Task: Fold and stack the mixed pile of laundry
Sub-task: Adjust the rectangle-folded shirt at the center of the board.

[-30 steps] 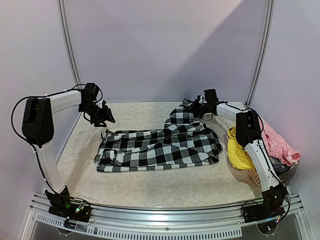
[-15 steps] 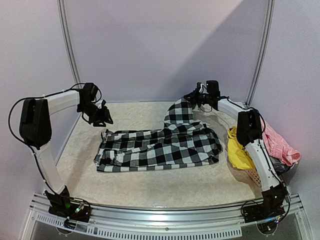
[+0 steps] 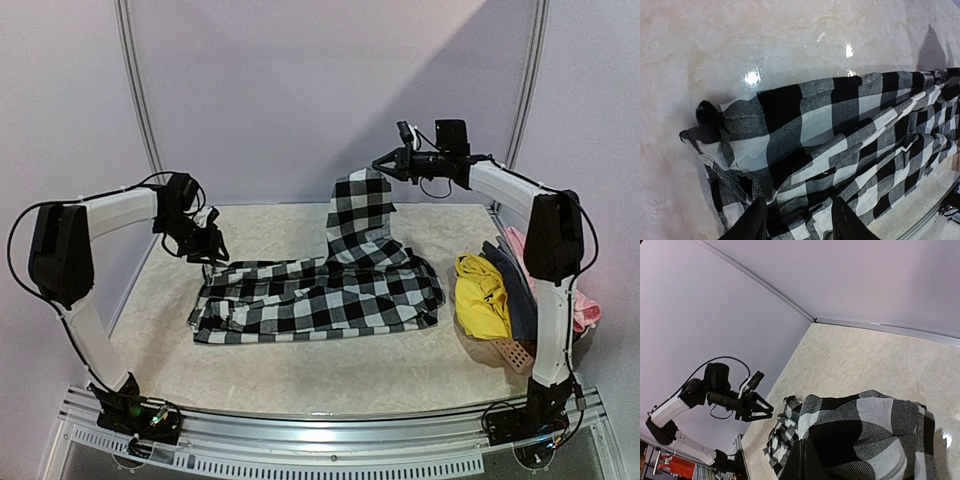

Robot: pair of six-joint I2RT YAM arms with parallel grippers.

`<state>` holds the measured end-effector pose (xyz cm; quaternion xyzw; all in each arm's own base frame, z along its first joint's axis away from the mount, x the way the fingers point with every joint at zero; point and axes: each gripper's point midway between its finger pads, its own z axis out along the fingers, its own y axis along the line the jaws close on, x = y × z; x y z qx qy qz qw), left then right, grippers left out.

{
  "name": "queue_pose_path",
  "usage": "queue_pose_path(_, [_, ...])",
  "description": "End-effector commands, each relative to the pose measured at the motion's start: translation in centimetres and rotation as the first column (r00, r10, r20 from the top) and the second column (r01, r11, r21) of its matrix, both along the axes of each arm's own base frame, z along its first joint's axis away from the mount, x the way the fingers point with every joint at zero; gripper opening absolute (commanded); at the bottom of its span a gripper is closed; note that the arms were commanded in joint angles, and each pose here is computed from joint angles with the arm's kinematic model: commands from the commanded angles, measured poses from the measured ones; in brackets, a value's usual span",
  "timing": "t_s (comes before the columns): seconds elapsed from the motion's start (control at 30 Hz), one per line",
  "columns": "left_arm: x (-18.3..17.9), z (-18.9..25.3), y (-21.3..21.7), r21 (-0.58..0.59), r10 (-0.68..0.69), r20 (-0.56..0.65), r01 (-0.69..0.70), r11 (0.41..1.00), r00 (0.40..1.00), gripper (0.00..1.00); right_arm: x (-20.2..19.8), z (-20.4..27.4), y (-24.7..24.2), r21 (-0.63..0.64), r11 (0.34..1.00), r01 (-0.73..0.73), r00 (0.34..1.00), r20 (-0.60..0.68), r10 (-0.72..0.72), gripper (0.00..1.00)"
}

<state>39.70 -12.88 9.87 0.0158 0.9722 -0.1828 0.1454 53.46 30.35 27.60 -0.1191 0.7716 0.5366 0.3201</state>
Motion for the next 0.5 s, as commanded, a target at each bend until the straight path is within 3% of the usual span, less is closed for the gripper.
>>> queue_pose_path(0.0, [-0.5, 1.5, -0.9, -0.019, -0.043, 0.059, 0.045, 0.999, 0.997, 0.44, -5.7, 0.6, 0.3, -0.067, 0.992, -0.103, 0.995, 0.013, 0.104, 0.00])
queue_pose_path(0.47, [-2.3, 1.0, -3.9, -0.024, -0.175, 0.038, 0.176, 0.984, 0.984, 0.43, -17.5, -5.8, -0.5, -0.316, 0.926, -0.205, 0.978, -0.102, 0.181, 0.00])
